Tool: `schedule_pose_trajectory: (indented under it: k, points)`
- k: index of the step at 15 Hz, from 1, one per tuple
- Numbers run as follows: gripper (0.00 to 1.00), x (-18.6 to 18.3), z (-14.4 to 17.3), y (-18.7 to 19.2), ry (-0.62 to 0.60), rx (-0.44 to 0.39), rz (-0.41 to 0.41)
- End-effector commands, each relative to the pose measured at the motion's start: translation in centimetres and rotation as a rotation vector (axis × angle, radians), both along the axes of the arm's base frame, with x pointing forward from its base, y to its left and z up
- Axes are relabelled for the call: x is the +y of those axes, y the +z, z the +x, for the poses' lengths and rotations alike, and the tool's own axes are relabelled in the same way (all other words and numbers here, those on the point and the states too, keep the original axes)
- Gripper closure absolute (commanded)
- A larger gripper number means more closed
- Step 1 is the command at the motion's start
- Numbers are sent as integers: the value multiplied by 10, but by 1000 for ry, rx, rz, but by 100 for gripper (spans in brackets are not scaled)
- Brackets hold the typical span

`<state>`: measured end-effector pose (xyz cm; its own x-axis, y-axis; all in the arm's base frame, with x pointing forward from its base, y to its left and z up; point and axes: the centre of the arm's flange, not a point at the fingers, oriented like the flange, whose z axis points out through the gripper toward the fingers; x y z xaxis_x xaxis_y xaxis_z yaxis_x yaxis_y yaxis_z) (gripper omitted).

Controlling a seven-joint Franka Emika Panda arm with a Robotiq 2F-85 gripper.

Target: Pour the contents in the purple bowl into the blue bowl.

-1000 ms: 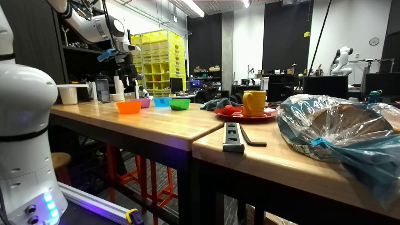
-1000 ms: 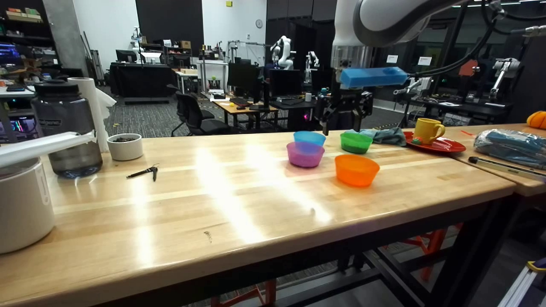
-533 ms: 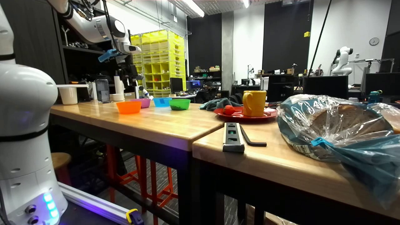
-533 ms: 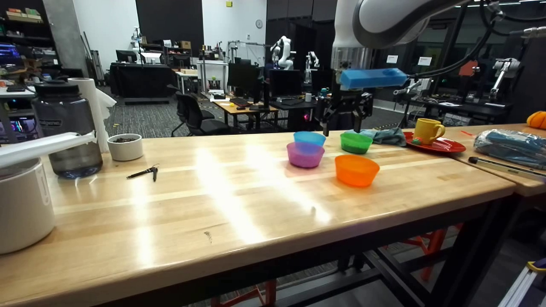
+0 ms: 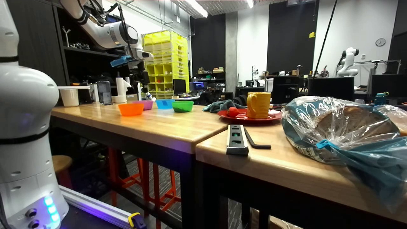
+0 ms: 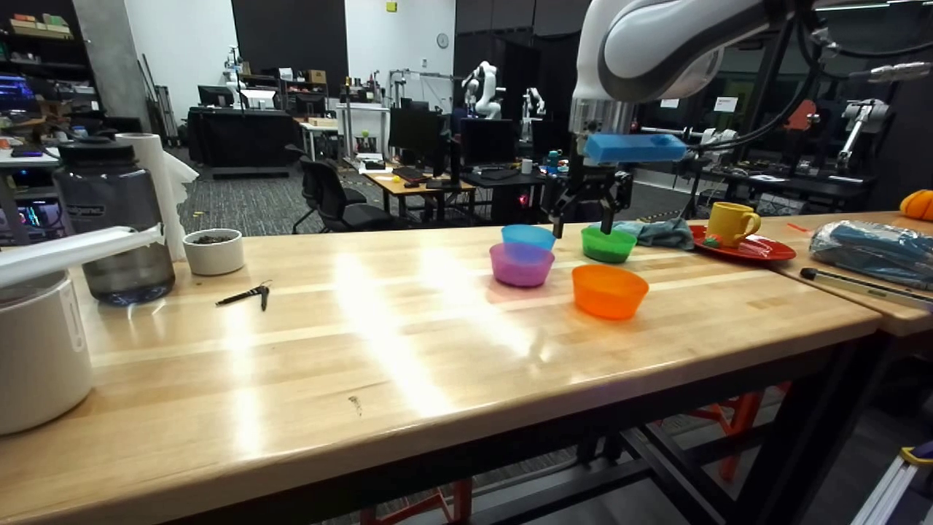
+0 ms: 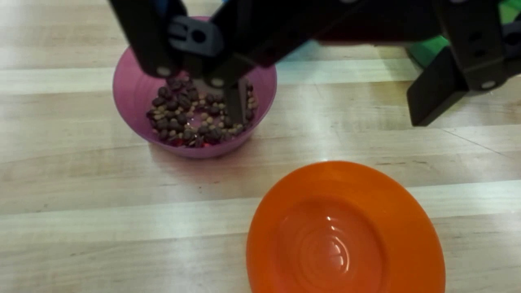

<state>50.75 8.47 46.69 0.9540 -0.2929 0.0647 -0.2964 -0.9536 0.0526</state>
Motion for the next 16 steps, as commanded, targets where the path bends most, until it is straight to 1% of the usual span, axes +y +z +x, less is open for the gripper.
schedule_pose_trajectory:
  k: [1,4,10,16]
  points:
    - [0,-4,17,-7,39,-6,46]
    - [0,-6,23,-17,49,-5,57]
    - [0,4,37,-33,51,0,45]
    - [0,10,46,-51,58,6,-8]
